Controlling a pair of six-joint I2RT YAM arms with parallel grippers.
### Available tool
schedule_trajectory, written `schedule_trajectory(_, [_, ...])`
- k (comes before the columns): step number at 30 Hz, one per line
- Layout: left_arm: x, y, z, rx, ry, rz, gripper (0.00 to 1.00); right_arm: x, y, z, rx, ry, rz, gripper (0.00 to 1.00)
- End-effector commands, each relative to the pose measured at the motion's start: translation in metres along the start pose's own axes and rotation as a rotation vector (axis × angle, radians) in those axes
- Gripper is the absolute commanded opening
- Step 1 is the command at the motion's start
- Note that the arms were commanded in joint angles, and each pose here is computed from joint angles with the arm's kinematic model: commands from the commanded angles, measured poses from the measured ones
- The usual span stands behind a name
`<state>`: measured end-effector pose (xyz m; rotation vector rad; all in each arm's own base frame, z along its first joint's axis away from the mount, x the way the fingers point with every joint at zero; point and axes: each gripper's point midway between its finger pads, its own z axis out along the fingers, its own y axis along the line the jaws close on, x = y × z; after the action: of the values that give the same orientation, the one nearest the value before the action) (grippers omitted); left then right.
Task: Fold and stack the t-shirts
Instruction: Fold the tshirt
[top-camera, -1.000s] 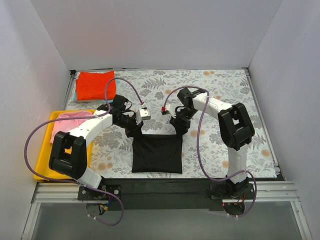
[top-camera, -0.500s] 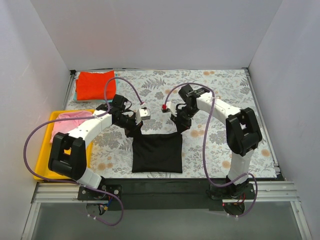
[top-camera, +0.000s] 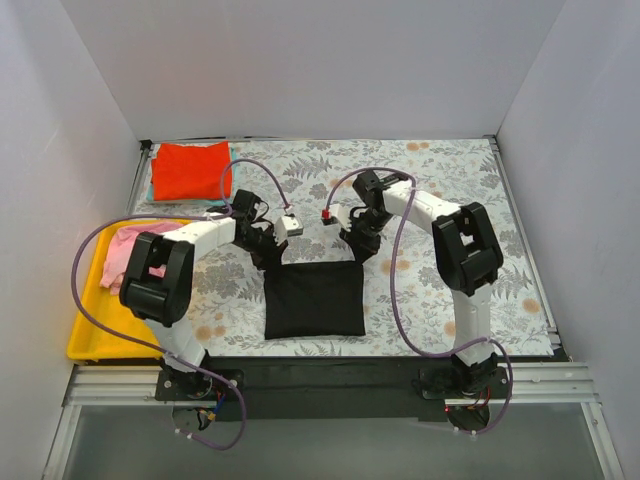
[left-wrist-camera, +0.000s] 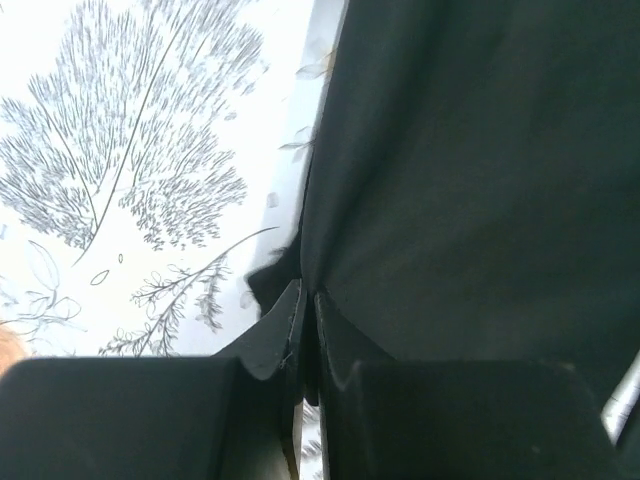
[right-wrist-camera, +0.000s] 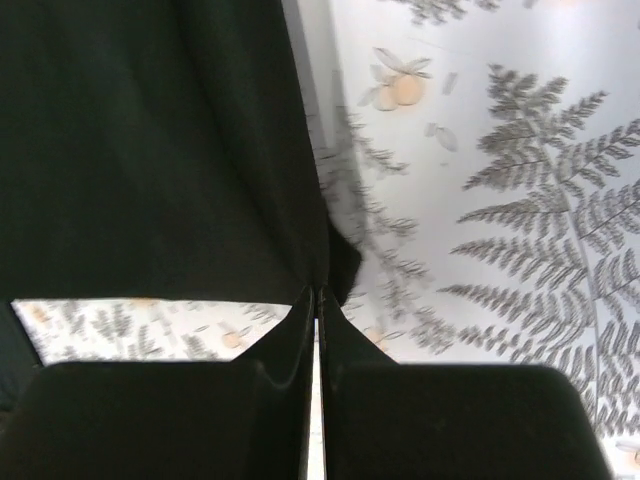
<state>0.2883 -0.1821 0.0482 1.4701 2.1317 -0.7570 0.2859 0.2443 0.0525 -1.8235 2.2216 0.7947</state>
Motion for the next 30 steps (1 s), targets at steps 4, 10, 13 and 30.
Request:
schedule_trajectory(4, [-0.009, 0.049, 0.012, -0.115, -0.025, -0.019, 0.00, 0.000, -0.052, 0.004, 0.084, 0.009, 0.017, 0.01])
schedule_trajectory(10, [-0.016, 0.086, 0.026, -0.160, -0.007, -0.043, 0.03, -0.002, -0.096, -0.006, 0.184, 0.002, 0.062, 0.01])
schedule_trajectory(13, [-0.024, 0.106, 0.031, -0.178, -0.009, -0.068, 0.04, -0.005, -0.112, -0.015, 0.231, -0.006, 0.080, 0.01])
schedule_trajectory(30, [-0.136, -0.015, -0.095, 0.052, -0.444, -0.420, 0.83, -0.093, 0.025, -0.123, -0.125, -0.571, 0.389, 0.98])
